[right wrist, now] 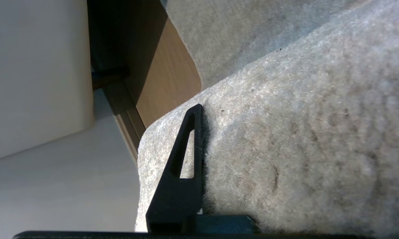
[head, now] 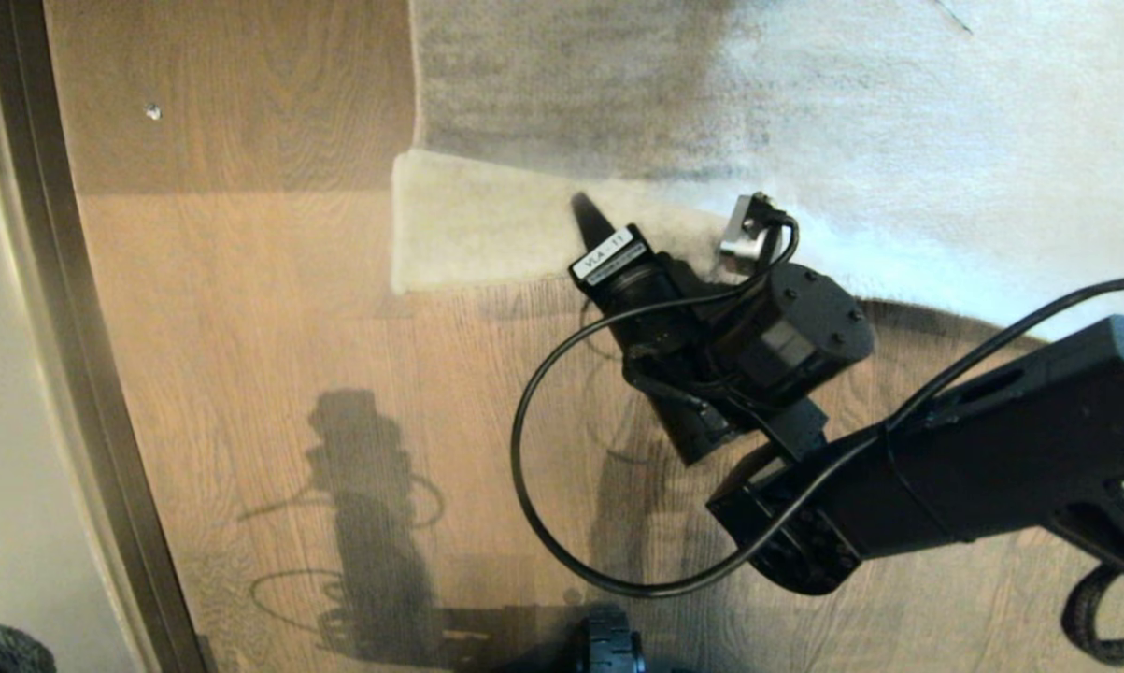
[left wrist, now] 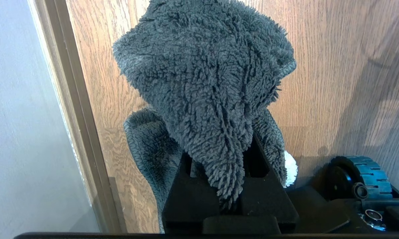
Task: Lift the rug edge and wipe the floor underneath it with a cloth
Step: Lift up the carpet
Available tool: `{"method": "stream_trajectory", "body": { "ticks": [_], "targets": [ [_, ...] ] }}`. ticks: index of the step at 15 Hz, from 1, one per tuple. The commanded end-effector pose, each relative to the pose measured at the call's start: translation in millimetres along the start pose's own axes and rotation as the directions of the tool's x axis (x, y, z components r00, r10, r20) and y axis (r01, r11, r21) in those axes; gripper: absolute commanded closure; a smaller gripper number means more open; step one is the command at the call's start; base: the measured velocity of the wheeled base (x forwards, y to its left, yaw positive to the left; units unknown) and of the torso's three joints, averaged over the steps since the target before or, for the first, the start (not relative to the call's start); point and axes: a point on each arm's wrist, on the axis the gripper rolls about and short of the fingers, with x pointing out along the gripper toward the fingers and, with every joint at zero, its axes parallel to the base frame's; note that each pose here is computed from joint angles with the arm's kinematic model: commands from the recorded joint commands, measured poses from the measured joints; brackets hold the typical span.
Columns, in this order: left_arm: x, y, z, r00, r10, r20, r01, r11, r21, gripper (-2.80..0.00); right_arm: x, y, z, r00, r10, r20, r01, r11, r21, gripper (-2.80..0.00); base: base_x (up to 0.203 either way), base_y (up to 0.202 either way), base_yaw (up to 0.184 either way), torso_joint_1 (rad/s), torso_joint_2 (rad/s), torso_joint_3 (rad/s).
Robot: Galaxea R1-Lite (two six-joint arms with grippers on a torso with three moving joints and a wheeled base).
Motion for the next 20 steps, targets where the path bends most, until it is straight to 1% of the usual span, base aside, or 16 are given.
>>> {"method": "stream_trajectory", "body": {
  "ticks": [1, 3, 6, 9, 12, 17, 20],
  "targets": [
    [0, 0.0, 0, 1.000, 0.000, 0.001, 0.000, 1.000, -0.001, 0.00, -3, 7, 15, 0.999, 0.025, 0.044, -0.026, 0.999, 0.032, 0.00, 0.000, 0.000, 0.000, 0.000, 0.00, 0.000],
    [0, 0.0, 0, 1.000, 0.000, 0.001, 0.000, 1.000, -0.001, 0.00, -7, 11, 24, 0.998, 0.025, 0.050, -0.028, 0.997, 0.070, 0.00, 0.000, 0.000, 0.000, 0.000, 0.00, 0.000],
    [0, 0.0, 0, 1.000, 0.000, 0.000, 0.000, 1.000, -0.001, 0.00, -10, 12, 35, 0.998, 0.021, 0.062, -0.026, 0.997, 0.074, 0.00, 0.000, 0.000, 0.000, 0.000, 0.00, 0.000],
    [0, 0.0, 0, 1.000, 0.000, 0.001, 0.000, 1.000, -0.001, 0.00, -8, 20, 55, 0.994, 0.037, 0.107, -0.049, 0.993, 0.106, 0.00, 0.000, 0.000, 0.000, 0.000, 0.00, 0.000],
    [0, 0.0, 0, 1.000, 0.000, 0.001, 0.000, 1.000, -0.001, 0.00, -13, 23, 64, 0.993, 0.039, 0.116, -0.054, 0.990, 0.131, 0.00, 0.000, 0.000, 0.000, 0.000, 0.00, 0.000],
    [0, 0.0, 0, 1.000, 0.000, 0.001, 0.000, 1.000, -0.001, 0.00, -19, 39, 86, 0.986, 0.063, 0.157, -0.100, 0.966, 0.238, 0.00, 0.000, 0.000, 0.000, 0.000, 0.00, 0.000],
    [0, 0.0, 0, 1.000, 0.000, 0.000, 0.000, 1.000, -0.001, 0.00, -21, 39, 88, 0.986, 0.061, 0.156, -0.105, 0.952, 0.287, 0.00, 0.000, 0.000, 0.000, 0.000, 0.00, 0.000]
  ]
}}
